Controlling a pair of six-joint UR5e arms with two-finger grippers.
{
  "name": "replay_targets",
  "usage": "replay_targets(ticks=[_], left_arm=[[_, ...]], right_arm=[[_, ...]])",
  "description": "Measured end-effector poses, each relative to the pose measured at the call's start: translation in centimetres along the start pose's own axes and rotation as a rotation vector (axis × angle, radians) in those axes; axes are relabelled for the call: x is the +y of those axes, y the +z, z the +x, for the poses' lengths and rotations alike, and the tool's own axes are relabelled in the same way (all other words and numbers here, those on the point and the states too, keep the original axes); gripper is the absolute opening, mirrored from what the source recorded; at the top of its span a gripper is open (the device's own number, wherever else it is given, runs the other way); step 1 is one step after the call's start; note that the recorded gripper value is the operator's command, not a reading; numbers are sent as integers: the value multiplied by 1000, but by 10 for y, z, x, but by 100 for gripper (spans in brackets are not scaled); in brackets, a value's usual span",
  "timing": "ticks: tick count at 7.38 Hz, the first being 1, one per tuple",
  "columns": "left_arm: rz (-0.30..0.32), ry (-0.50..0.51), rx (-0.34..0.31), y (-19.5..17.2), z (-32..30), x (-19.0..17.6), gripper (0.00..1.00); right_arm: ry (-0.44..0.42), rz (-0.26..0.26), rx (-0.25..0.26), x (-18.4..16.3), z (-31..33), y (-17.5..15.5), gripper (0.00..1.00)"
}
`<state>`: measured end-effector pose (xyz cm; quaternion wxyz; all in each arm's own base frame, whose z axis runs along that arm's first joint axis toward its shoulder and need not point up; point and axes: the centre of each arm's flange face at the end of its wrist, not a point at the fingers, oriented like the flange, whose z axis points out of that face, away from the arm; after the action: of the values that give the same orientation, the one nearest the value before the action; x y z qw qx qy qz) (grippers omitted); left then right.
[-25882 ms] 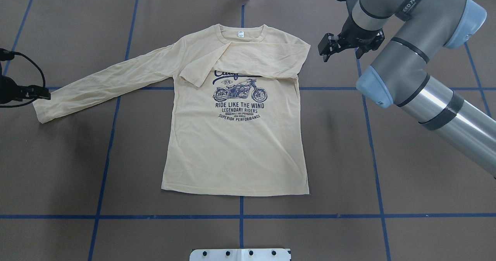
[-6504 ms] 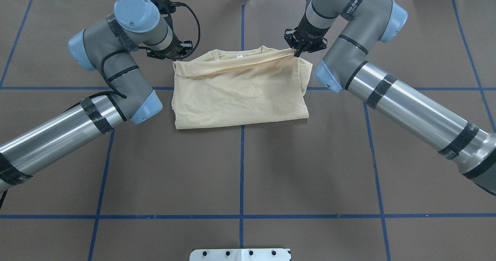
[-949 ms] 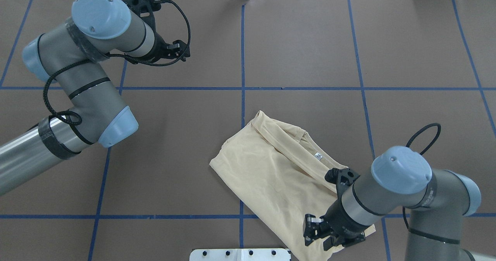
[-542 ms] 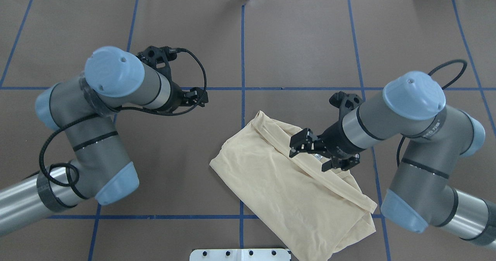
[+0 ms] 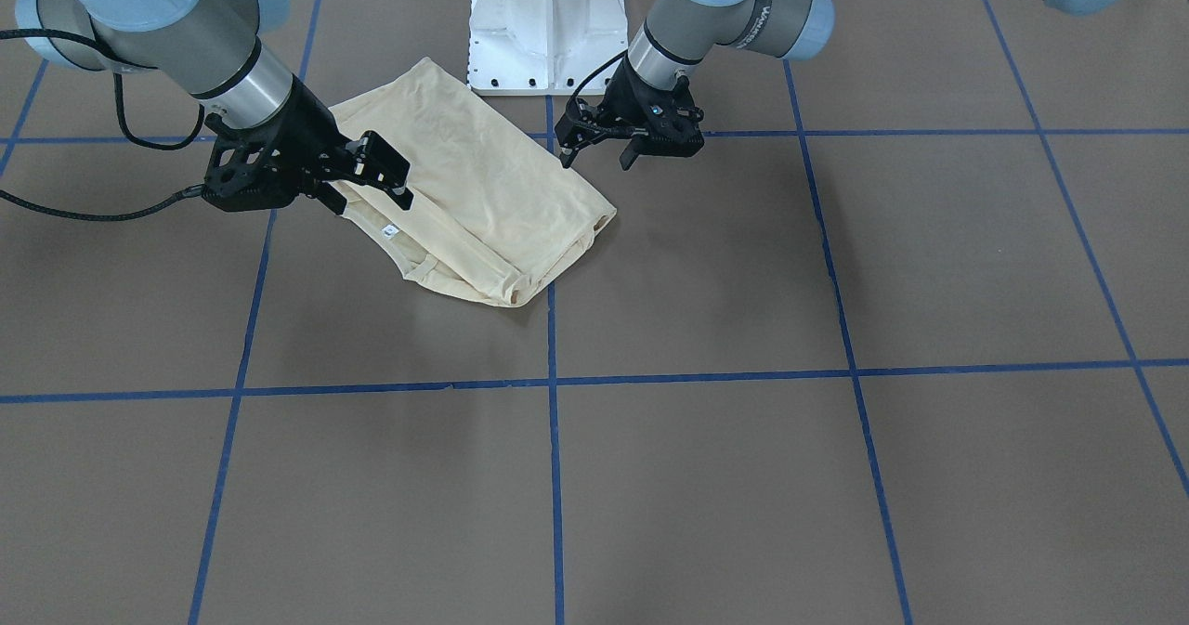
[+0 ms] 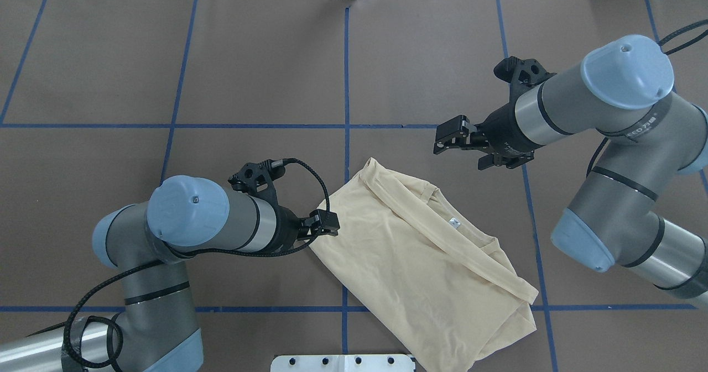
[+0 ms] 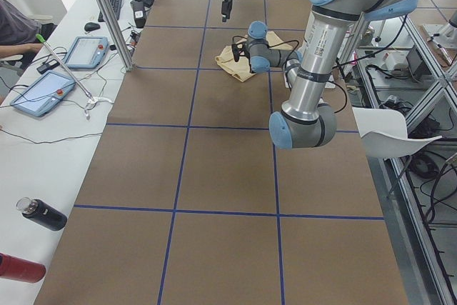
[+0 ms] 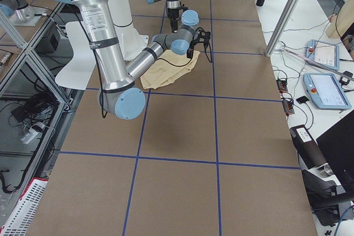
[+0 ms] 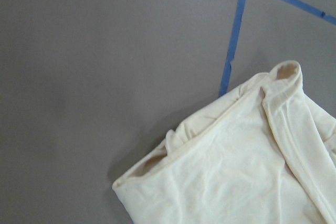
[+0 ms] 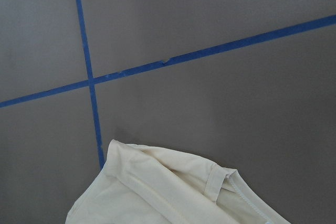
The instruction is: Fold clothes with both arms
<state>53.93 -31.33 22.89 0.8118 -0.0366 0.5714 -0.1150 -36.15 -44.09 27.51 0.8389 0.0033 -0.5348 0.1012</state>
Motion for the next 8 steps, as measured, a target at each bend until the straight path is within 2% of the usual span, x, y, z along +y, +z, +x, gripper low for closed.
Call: replay_targets(ticks=[3, 4, 6, 8], left_arm=[[41, -4, -40, 31, -10, -7, 99], [53, -2, -46, 34, -11, -11, 98], [72, 1, -56, 36, -14, -21, 89], [81, -3, -65, 39, -17, -28, 89]], right_arm=[[-7, 17, 4, 0, -1, 2, 100], [-7, 19, 4, 0, -1, 3, 100], [-8, 20, 4, 1, -2, 3, 100], [-9, 21, 3, 1, -2, 3, 100]])
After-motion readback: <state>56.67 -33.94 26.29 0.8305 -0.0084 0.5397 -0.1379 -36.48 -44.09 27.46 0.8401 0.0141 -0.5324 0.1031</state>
